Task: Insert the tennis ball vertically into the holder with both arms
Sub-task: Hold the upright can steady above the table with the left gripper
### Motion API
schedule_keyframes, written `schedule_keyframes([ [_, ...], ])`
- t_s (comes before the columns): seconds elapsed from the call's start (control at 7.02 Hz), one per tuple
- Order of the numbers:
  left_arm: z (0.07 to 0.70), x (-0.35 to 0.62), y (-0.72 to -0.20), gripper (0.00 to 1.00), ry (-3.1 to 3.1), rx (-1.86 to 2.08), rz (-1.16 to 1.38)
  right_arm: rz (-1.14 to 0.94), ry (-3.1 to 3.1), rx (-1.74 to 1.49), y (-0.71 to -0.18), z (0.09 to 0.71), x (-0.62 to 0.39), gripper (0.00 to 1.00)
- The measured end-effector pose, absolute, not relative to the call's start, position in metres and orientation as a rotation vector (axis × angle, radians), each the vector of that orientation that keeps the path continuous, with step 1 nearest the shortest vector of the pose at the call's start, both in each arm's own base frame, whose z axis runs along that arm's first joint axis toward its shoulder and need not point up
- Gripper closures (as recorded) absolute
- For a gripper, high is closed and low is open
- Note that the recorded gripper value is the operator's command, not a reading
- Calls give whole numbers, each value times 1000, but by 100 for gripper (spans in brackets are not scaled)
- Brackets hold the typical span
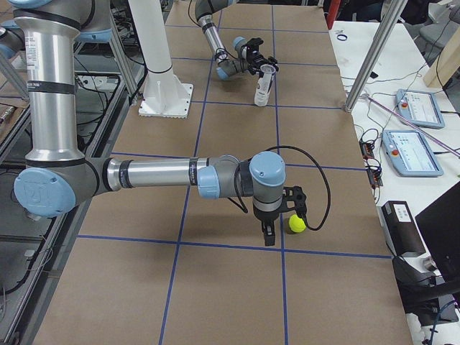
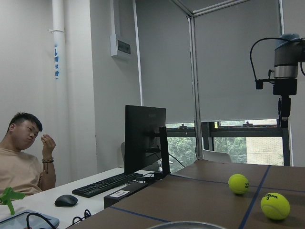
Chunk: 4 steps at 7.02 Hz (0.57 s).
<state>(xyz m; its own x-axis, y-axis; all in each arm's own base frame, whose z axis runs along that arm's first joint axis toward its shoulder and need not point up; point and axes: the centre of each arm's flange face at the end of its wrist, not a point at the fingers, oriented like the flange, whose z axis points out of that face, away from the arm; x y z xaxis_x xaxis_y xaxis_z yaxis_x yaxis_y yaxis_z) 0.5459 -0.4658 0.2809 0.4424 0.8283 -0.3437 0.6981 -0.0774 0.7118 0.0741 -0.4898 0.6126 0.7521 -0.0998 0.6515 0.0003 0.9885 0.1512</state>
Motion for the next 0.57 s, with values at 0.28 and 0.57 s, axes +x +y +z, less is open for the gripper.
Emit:
schedule_keyframes([
  [0.28,284,546,-465,3,1301,1813,197,-55,-720,144,-489,613,74,1],
  [0.57,283,548,-462,7,1306,1807,210,-54,-721,143,-489,613,74,1],
])
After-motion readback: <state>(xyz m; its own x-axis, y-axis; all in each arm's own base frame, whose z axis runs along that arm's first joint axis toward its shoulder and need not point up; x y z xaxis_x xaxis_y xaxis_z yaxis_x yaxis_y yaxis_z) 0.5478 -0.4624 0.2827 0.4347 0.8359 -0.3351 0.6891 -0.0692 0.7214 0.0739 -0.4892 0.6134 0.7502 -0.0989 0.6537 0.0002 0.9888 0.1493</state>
